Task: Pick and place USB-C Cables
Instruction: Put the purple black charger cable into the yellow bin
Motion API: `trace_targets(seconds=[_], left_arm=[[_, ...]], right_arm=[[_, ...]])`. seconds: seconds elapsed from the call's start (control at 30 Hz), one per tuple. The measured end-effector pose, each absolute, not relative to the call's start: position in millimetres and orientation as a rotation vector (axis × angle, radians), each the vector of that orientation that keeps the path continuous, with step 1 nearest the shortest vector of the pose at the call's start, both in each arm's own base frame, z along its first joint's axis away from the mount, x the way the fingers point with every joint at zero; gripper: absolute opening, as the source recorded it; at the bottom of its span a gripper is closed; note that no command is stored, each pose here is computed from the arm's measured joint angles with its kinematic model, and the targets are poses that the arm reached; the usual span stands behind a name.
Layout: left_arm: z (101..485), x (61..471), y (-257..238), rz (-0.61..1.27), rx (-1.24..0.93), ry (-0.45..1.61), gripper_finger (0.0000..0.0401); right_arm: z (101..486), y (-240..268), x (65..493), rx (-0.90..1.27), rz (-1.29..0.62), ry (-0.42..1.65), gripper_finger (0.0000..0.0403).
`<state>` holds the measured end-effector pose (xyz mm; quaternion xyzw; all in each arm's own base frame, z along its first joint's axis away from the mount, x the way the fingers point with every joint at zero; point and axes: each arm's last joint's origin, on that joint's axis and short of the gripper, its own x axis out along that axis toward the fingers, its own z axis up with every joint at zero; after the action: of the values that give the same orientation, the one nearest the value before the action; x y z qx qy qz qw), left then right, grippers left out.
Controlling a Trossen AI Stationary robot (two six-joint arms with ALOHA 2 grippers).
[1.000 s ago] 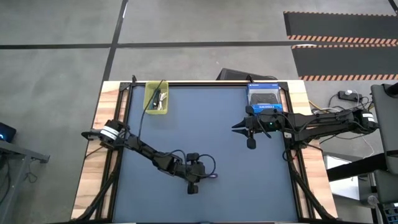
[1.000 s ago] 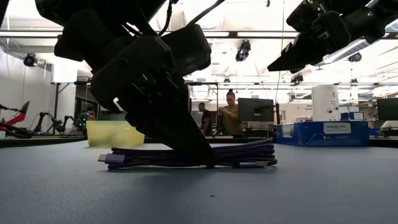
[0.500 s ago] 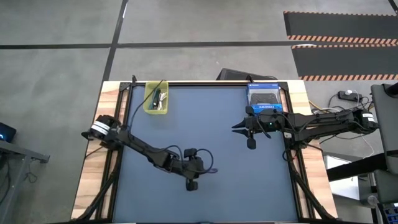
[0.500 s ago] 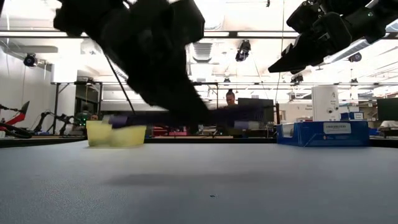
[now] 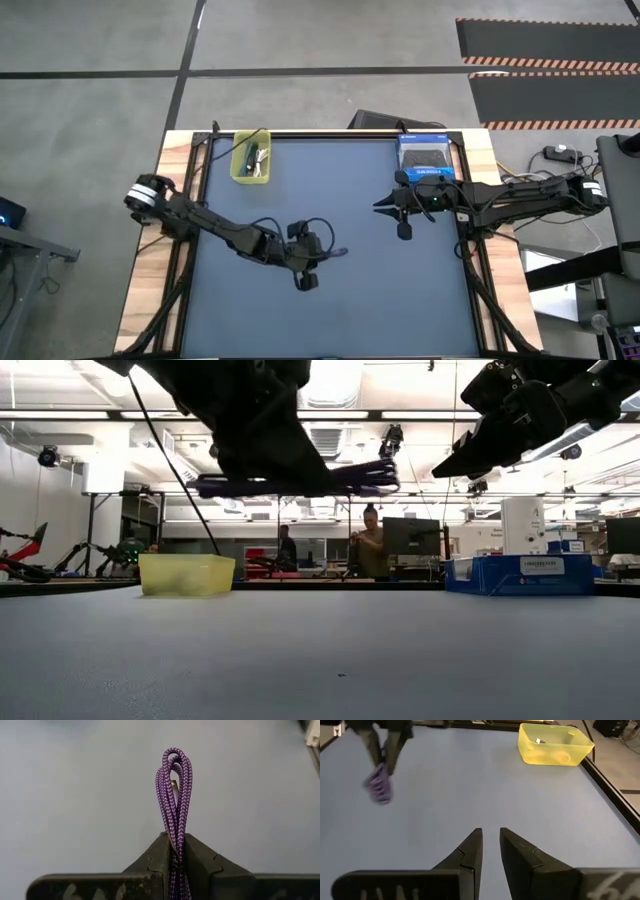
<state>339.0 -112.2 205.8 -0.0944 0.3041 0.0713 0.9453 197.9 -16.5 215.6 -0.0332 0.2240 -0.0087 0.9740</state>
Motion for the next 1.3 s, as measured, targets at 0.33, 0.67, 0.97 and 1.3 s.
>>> trace_targets(seconds=[0.33,0.67,0.97,1.3], left_arm=[[241.6,321.2,-71.2,0.331,-0.189,0.59,0.0027],[269.7,295.8,-12.0,0.575,-0.219,0.572,0.0027],[268.5,282.7,43.0,0.829,-0.334,0.53,0.0027],[258.1,255.5,95.1,1.122,-0.309,0.662,0.0027]], right_arm=[[215.6,-16.5,197.9,-0.065,-0.018,0.452,0.0057],[215.7,-16.5,197.9,-0.07,-0.017,0.451,0.0057],[215.3,-16.5,197.7,-0.071,-0.017,0.456,0.0057],[215.1,-16.5,197.7,-0.071,-0.017,0.457,0.0057]])
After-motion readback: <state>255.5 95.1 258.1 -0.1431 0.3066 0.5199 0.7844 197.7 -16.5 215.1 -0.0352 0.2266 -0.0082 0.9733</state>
